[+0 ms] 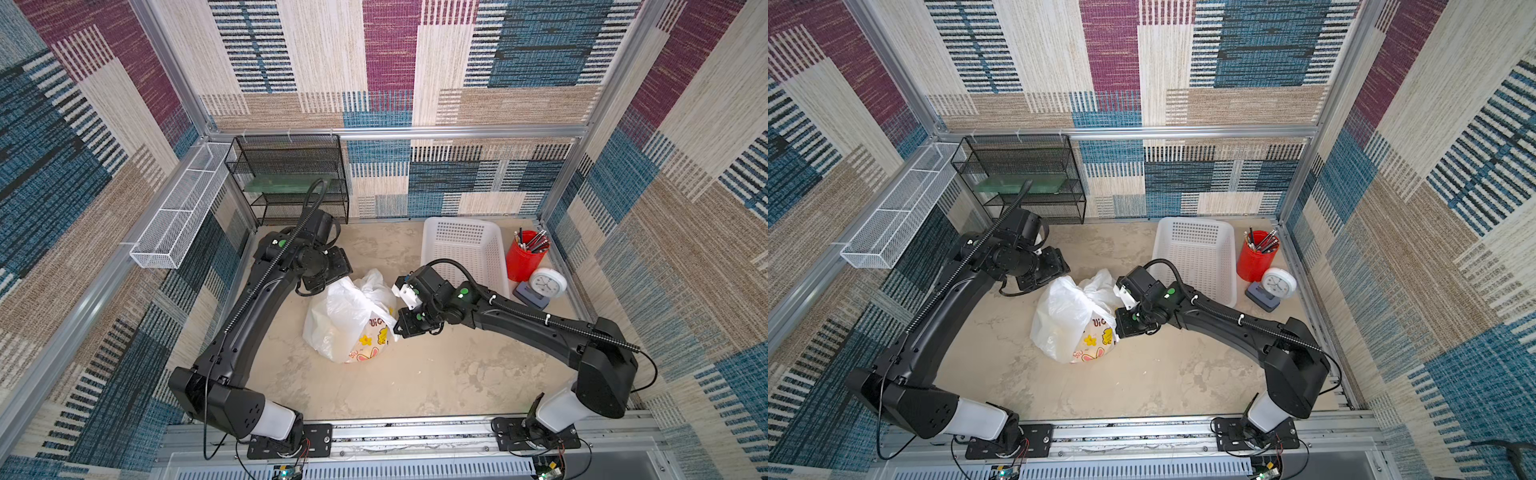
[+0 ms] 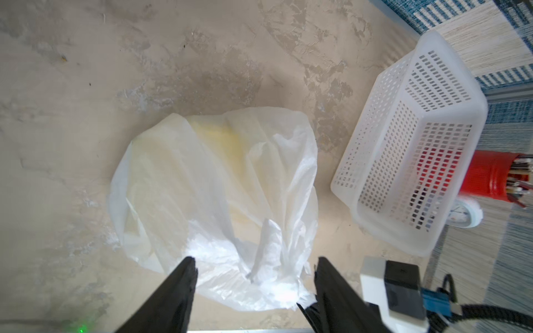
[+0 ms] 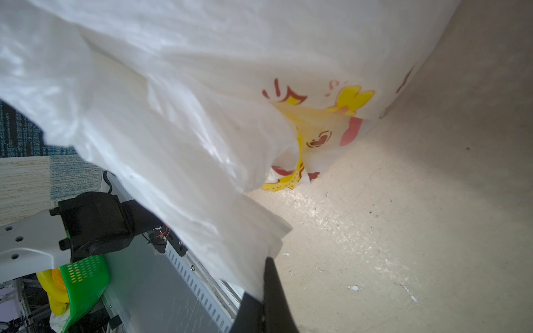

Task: Place the banana into a plastic bag & tie a knot
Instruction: Tie the plastic bag at the center of the board.

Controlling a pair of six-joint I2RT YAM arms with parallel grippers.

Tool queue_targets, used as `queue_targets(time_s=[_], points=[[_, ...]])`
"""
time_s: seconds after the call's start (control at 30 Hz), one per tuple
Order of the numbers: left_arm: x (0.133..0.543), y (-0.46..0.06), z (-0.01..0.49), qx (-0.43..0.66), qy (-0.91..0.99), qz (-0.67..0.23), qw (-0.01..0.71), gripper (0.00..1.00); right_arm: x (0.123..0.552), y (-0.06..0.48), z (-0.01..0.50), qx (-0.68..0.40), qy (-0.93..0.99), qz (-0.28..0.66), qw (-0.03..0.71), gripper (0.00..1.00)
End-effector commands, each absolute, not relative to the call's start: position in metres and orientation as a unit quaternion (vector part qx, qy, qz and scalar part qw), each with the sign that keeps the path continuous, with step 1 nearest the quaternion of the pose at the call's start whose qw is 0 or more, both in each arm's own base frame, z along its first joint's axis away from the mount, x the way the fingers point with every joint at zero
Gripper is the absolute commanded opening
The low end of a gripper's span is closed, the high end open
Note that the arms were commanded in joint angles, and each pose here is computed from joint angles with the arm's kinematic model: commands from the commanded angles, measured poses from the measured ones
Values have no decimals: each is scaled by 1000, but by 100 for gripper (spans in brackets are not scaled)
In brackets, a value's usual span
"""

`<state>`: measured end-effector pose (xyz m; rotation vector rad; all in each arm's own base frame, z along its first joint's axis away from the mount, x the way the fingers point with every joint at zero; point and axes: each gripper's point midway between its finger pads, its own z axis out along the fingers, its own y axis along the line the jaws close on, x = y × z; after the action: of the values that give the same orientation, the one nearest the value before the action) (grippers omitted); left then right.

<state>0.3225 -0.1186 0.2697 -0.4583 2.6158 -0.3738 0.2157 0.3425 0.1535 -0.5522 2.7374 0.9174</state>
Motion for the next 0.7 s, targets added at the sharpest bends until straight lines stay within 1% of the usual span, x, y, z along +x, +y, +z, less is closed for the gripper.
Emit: queue_targets(time_s=[0.0,0.1,0.23,0.33,0.53,0.67], points=[[343,-115,288,-117,934,-129,311,64,215,344,157,-186,924,319,101,0],[343,-118,289,-102,932,-136,320,58,216,343,158,-186,923,320,103,0],[346,-125,289,-80,927,-153,333,57,215,345,157,-185,923,322,100,0],[343,-133,282,-65,930,-168,321,57,216,344,156,-185,924,321,99,0],[339,-137,268,-62,933,-175,309,60,216,343,157,-184,924,321,98,0],[339,-143,264,-57,935,-178,301,55,216,344,157,-184,924,322,99,0]])
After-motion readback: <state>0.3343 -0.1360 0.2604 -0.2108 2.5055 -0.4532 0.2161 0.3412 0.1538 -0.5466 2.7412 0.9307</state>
